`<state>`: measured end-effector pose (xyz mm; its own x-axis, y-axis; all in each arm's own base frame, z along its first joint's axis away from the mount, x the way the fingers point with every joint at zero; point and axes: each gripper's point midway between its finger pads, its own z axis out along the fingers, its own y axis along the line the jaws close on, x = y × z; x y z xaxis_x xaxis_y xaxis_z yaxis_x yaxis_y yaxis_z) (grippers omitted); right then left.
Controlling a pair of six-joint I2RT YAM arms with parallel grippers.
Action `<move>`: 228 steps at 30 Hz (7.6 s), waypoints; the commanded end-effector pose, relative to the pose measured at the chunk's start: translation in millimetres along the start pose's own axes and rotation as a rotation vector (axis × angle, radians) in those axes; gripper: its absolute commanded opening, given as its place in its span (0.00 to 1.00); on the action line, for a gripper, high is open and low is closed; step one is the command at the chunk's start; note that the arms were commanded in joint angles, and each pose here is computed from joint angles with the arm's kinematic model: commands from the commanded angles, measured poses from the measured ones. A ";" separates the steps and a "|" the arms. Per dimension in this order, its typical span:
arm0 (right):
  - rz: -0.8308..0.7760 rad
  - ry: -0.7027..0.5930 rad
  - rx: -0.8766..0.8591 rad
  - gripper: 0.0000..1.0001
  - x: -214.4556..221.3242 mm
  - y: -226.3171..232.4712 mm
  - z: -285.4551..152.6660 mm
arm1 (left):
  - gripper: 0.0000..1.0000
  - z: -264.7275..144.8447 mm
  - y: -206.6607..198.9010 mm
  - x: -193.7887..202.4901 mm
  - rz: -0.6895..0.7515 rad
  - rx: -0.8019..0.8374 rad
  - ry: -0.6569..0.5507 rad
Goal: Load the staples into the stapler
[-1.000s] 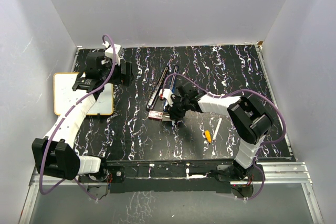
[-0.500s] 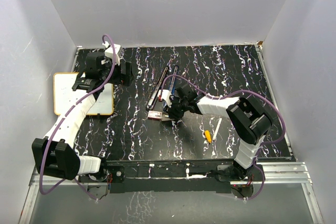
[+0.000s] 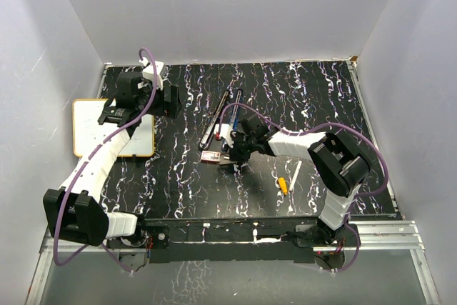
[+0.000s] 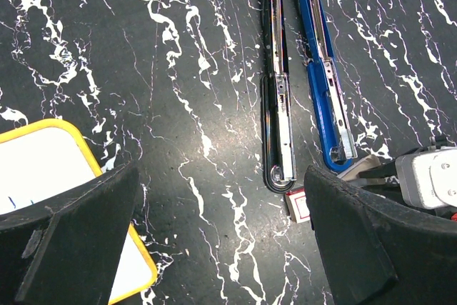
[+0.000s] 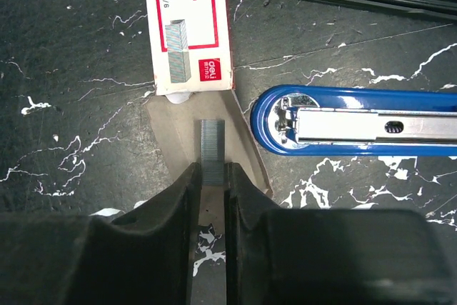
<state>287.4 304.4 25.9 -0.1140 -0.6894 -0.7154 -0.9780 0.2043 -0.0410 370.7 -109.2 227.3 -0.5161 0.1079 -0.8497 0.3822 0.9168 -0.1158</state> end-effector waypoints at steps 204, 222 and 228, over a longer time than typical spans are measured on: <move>0.574 -0.783 0.070 0.56 -136.9 -125.3 -257.5 | 0.00 36.1 -148.2 -28.8 -0.113 0.417 -0.039; 0.576 -0.663 0.527 0.56 -11.2 -148.0 -293.5 | 0.00 112.1 -159.5 38.4 0.092 0.061 0.156; 0.553 -0.646 0.592 0.56 7.5 -148.7 -304.8 | 0.00 126.1 -160.0 45.1 0.078 -0.027 0.185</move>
<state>375.6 75.5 223.3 -0.3543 0.1250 -0.9267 -0.5593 0.7659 0.3172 370.7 -305.4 132.0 -0.6238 0.2695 -0.7337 0.4882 0.8674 -0.0965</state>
